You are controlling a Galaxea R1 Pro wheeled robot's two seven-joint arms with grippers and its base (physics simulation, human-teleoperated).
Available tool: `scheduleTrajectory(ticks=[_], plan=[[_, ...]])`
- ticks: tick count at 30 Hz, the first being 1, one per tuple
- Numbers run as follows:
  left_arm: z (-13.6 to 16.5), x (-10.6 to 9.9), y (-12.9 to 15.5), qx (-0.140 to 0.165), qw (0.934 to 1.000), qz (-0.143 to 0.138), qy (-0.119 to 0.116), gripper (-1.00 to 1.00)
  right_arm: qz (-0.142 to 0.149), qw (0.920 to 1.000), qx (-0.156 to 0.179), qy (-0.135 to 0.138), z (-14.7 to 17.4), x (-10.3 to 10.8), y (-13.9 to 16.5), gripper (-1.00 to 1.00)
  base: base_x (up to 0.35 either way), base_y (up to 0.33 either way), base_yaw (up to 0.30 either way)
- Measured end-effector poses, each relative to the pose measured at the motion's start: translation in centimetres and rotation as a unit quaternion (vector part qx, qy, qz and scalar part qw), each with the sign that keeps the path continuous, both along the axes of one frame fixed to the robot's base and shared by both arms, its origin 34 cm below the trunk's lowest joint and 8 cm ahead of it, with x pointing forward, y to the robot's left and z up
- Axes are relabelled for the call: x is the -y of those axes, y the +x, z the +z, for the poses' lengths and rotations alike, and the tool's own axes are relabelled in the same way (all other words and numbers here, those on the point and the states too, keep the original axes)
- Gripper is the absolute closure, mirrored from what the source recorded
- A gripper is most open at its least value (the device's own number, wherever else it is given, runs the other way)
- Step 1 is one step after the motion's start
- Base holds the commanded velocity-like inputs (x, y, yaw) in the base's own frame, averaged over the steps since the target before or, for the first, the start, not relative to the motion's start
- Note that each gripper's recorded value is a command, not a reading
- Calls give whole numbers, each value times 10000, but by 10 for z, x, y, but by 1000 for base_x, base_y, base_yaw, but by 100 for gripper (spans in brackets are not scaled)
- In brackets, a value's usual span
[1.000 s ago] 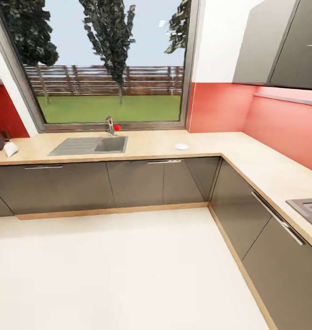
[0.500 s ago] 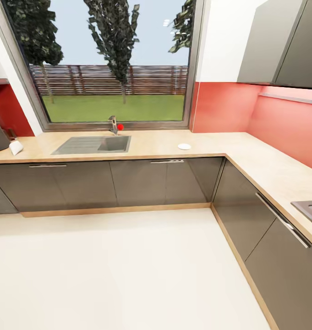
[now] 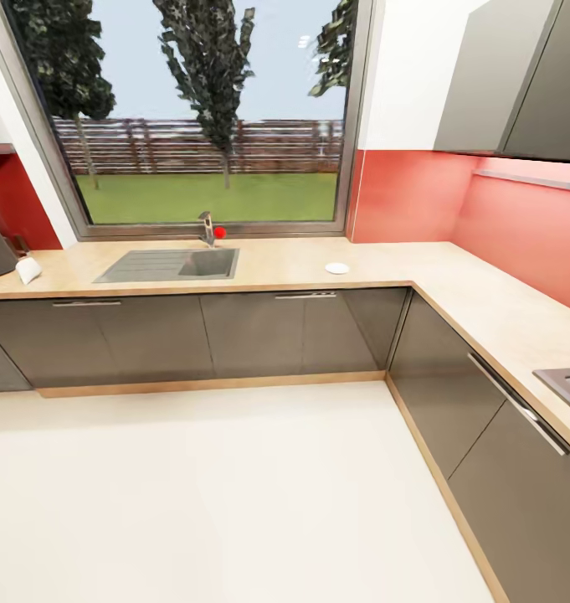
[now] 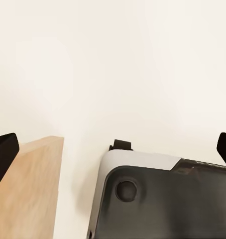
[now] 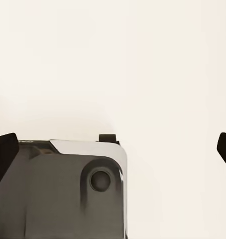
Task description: Set up a coffee station on the kitchen countertop: keep the coffee maker on the countertop, move the bottle of coffee from the kitchen shelf to the counter next to the coffee maker, place a paper coffee filter on top of the coffee maker, put the saucer next to the coffee maker with the coffee cup on the saucer, and place the electric kettle next to the coffee maker.
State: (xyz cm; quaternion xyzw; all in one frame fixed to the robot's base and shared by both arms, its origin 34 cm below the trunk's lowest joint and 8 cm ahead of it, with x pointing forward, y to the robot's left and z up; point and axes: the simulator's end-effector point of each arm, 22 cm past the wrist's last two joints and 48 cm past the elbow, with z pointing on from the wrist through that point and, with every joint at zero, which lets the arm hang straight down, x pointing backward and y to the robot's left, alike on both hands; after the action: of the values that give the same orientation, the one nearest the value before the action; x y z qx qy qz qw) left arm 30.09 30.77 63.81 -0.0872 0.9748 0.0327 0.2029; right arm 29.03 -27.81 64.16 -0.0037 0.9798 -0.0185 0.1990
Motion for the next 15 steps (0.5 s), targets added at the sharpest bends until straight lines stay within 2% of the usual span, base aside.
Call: scheduleTrajectory(ticks=[12, 15], plan=[[0, -1, 2, 3, 10000, -33, 14, -100, -2, 10000, -1, 3, 0, 0, 0, -100, 2, 0, 2], [0, -1, 1, 5, 10000, -34, 14, -100, -2, 10000, 1, 3, 0, 0, 0, -100, 122, 0, 45]])
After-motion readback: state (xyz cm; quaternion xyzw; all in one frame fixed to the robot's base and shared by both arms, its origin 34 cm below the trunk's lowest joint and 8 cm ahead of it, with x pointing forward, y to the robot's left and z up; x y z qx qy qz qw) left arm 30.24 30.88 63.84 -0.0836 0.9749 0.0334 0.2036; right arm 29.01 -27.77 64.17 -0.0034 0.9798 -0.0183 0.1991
